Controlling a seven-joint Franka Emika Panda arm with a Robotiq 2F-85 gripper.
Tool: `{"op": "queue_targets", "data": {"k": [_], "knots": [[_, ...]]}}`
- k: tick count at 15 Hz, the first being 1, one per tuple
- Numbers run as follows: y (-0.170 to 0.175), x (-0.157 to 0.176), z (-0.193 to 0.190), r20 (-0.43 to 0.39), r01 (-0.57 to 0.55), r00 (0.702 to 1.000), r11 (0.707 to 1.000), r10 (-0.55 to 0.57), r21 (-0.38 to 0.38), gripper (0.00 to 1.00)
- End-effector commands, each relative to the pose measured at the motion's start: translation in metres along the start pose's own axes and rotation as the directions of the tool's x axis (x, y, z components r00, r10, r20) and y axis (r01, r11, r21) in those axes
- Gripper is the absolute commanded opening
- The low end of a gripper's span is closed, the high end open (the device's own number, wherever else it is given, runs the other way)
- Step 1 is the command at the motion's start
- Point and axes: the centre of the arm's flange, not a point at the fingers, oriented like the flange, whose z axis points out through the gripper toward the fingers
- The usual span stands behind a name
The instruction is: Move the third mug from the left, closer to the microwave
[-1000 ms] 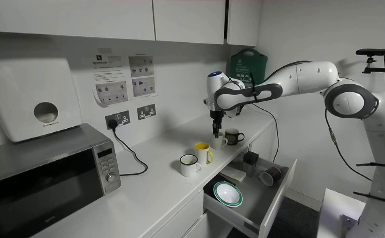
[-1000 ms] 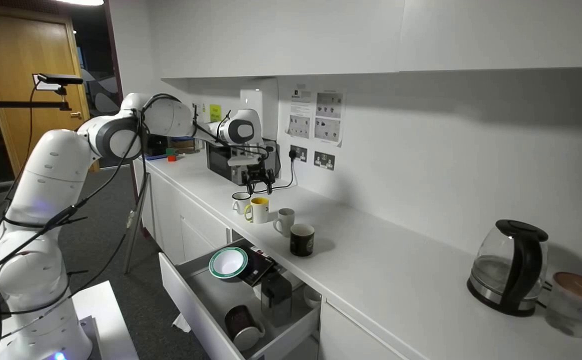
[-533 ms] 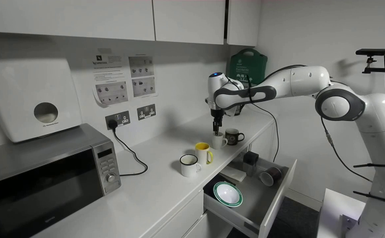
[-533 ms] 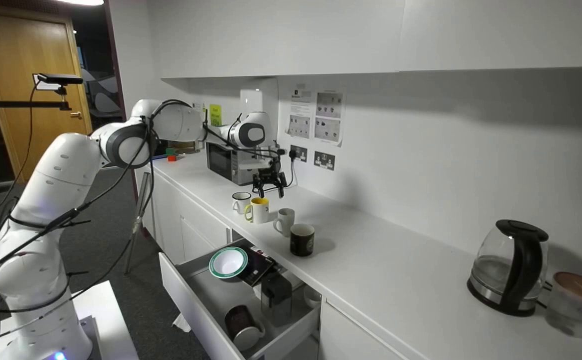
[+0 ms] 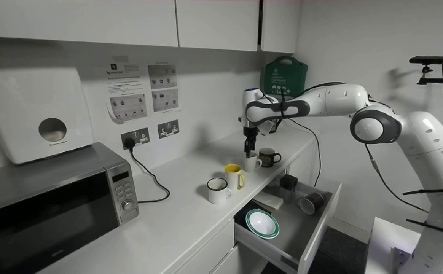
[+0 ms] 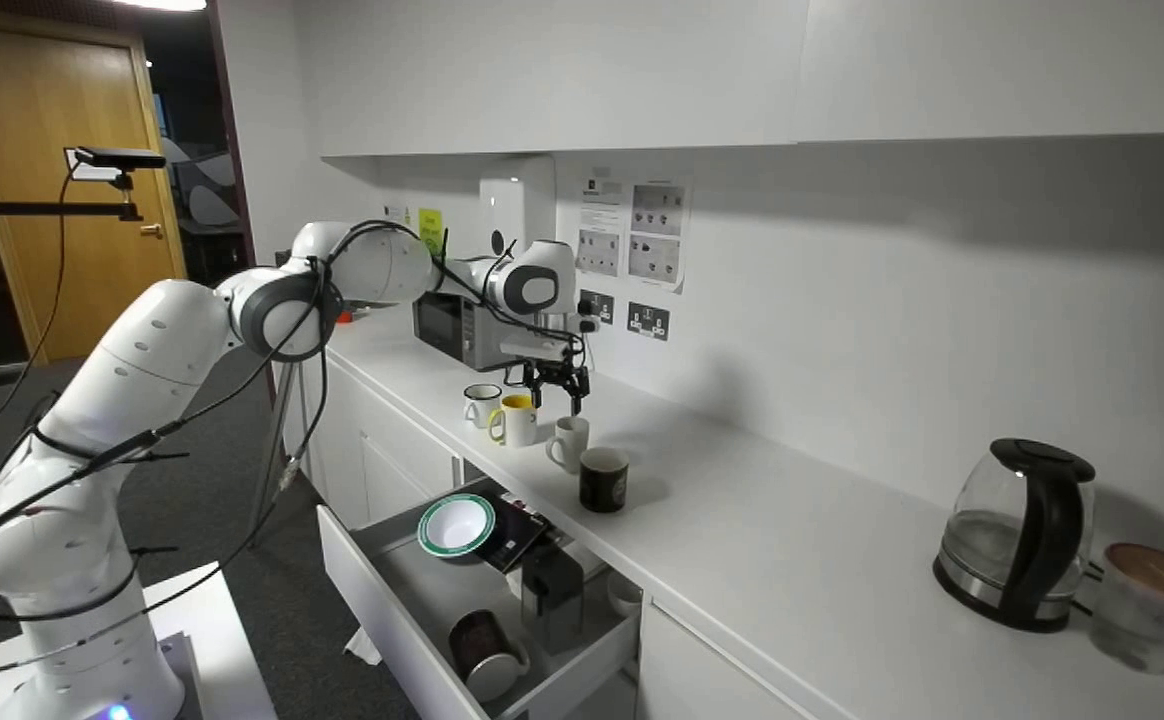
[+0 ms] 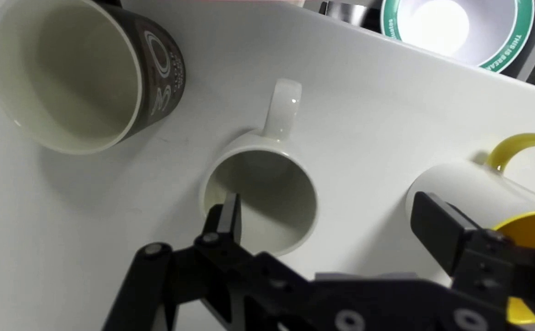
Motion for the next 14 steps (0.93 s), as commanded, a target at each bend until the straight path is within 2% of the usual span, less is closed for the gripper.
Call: {"op": "queue_targets", "data": {"k": [1,14], "knots": [[0.014,0.021,0.001,0.0,0.007,1.0,0.997,-0.007,0.077,1.0],[0.007,0.04,0.025,0.039,0.041,0.998,0.991,-0.046,0.13,1.0]]}}
